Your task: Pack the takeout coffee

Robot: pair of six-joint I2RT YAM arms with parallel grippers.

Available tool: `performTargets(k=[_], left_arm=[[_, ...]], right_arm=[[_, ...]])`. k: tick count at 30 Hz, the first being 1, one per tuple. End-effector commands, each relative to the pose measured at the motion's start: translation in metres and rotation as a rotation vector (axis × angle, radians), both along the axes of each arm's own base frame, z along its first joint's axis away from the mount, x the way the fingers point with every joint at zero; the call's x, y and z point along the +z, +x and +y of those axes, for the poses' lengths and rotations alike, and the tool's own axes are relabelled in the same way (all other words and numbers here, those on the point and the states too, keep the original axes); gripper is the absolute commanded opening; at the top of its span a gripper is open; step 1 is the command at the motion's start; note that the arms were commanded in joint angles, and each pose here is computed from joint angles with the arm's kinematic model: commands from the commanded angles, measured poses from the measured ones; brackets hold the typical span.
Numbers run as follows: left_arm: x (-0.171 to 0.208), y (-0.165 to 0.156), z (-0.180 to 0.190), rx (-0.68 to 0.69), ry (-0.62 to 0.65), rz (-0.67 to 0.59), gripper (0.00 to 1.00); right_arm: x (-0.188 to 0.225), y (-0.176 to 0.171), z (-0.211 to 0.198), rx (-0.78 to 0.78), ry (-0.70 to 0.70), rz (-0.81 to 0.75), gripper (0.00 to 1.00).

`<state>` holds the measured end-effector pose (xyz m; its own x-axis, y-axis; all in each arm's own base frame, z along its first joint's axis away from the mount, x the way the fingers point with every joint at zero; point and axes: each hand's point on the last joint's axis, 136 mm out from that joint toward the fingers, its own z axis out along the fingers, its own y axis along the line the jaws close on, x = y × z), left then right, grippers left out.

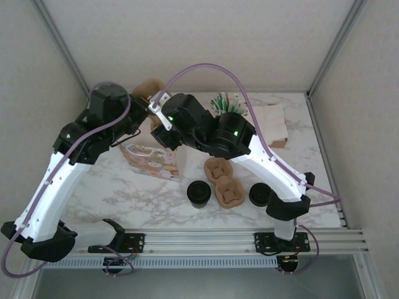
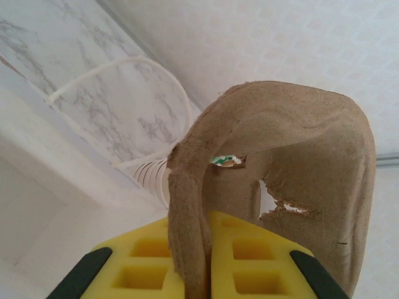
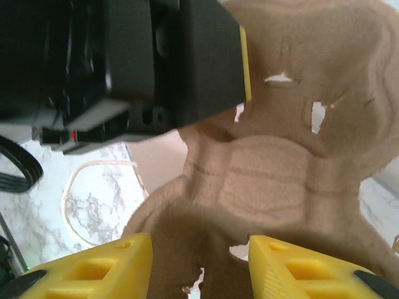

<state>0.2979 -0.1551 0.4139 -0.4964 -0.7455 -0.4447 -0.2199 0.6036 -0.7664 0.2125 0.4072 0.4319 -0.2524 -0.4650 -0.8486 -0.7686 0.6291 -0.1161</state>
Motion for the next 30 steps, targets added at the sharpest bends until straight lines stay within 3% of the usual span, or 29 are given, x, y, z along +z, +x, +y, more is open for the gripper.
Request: performTargets(k=[1,8,30], left_arm=[[0.002,-0.007,-0.001,-0.003,0.086,-0.011,0.0],[0.004,-0.009,-0.016,-0.013,0.242,-0.025,0.0],[0.002,-0.017,-0.061,-0.102,0.314,-0.017,0.0]], right_arm=[[0.031,-0.008,-0.026,-0.059,0.124,0.033,0.44],[0.033,-0.009,-0.05,-0.161,0.216,0.093,0.45],[-0.008,0.0,-0.078,-0.352,0.162,0.215,0.45]])
